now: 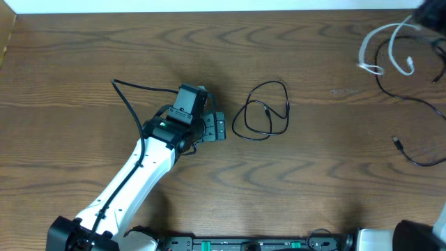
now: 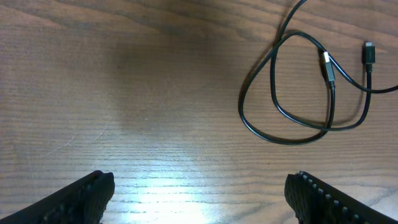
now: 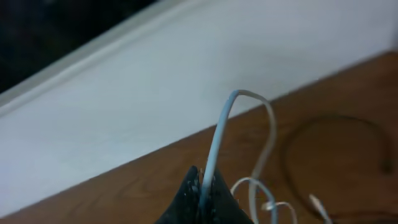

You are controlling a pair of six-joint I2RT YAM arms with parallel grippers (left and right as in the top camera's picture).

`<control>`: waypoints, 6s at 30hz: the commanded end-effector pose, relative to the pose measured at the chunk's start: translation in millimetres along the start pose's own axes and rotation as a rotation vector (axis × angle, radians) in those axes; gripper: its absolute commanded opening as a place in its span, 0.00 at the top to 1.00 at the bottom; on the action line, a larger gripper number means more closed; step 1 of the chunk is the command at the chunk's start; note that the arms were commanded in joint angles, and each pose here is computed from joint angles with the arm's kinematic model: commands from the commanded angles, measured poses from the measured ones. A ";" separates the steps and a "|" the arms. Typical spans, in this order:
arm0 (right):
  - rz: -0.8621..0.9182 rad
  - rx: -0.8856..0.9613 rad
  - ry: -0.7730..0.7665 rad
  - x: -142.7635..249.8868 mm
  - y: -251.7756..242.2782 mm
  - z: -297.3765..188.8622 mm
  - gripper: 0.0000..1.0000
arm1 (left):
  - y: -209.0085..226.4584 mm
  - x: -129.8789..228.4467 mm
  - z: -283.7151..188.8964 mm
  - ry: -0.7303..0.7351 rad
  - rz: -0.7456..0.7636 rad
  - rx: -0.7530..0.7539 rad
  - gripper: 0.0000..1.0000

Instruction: Untangle cables

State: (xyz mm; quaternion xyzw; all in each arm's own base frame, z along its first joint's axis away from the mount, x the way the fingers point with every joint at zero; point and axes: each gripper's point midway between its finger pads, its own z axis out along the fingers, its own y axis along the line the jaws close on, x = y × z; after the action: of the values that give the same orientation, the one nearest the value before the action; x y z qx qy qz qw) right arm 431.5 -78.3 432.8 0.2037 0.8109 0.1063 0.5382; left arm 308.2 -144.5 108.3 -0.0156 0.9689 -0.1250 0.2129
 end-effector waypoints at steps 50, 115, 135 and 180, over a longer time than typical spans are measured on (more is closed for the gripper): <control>0.321 0.019 0.463 107.2 -198.7 103.0 0.01 | 3.8 -0.8 0.7 -0.004 0.000 -0.011 0.07; -0.582 0.044 1.001 492.2 34.1 108.4 0.80 | 71.7 -10.0 -5.7 0.007 -0.227 -0.122 0.07; -0.487 0.088 0.892 403.0 61.2 114.7 0.99 | 71.8 -10.0 -5.7 0.006 -0.227 -0.122 0.07; -0.133 0.299 0.470 249.3 -115.0 289.4 0.27 | 71.6 -10.3 -5.7 0.005 -0.227 -0.121 0.07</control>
State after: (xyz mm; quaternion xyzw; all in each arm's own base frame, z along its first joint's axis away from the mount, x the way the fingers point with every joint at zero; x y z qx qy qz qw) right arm 585.6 -80.8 36.0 0.1944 0.9386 -0.0125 0.2846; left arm 317.4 -75.8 101.2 -0.1308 0.9677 -0.0938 0.1940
